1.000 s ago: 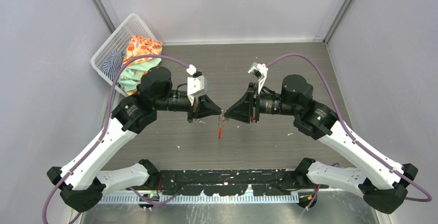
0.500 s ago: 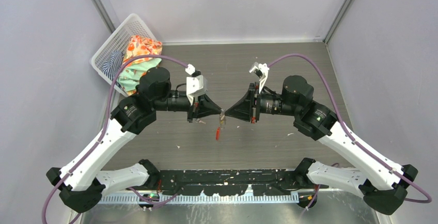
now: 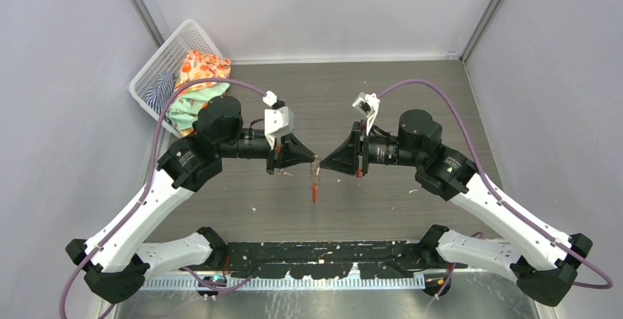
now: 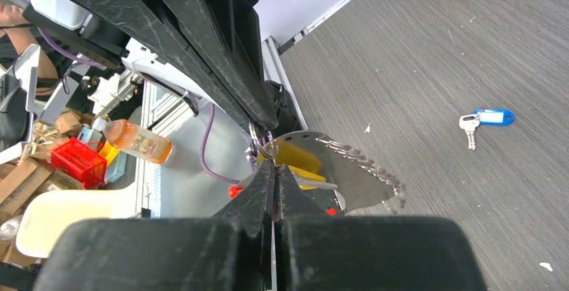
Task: Put the keys on the keyring
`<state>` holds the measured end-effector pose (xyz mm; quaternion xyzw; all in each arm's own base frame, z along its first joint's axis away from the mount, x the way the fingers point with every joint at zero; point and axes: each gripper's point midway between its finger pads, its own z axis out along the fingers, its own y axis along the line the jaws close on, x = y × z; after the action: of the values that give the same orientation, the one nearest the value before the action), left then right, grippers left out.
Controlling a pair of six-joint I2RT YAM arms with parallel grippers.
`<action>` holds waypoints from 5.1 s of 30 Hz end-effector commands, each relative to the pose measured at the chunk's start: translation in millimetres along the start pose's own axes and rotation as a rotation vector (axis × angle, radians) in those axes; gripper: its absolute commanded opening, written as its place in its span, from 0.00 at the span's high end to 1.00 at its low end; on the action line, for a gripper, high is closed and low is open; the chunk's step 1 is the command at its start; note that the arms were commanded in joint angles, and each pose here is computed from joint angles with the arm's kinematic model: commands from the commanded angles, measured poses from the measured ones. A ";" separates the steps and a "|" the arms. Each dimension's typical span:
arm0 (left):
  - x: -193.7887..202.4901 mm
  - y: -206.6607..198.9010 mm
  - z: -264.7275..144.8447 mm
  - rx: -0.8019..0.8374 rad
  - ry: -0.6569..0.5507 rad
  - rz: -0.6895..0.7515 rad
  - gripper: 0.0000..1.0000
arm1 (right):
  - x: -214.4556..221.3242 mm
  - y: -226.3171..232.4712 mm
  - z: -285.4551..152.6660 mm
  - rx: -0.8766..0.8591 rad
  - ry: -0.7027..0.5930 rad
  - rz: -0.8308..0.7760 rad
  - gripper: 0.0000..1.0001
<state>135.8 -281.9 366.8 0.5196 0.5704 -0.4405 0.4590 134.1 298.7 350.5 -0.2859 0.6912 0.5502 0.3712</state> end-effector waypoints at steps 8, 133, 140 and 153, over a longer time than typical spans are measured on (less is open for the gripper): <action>-45.9 -12.5 -5.9 0.045 -0.135 0.062 1.00 | 1.0 2.7 0.8 -0.030 -0.006 0.009 0.99; -51.0 -8.0 3.1 0.054 -0.164 0.006 1.00 | -51.6 28.7 -15.6 0.058 -0.156 -0.175 0.62; -47.4 -15.7 2.2 0.093 -0.150 -0.009 1.00 | -52.6 30.5 -13.9 0.036 -0.171 -0.201 0.65; -28.8 -7.4 3.0 0.054 -0.109 0.005 0.95 | -43.3 20.7 -11.9 0.087 -0.071 -0.216 0.99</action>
<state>129.8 -295.4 388.1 0.4970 0.5541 -0.4969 0.4462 132.3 295.6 390.8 -0.3210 0.6574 0.5112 0.4511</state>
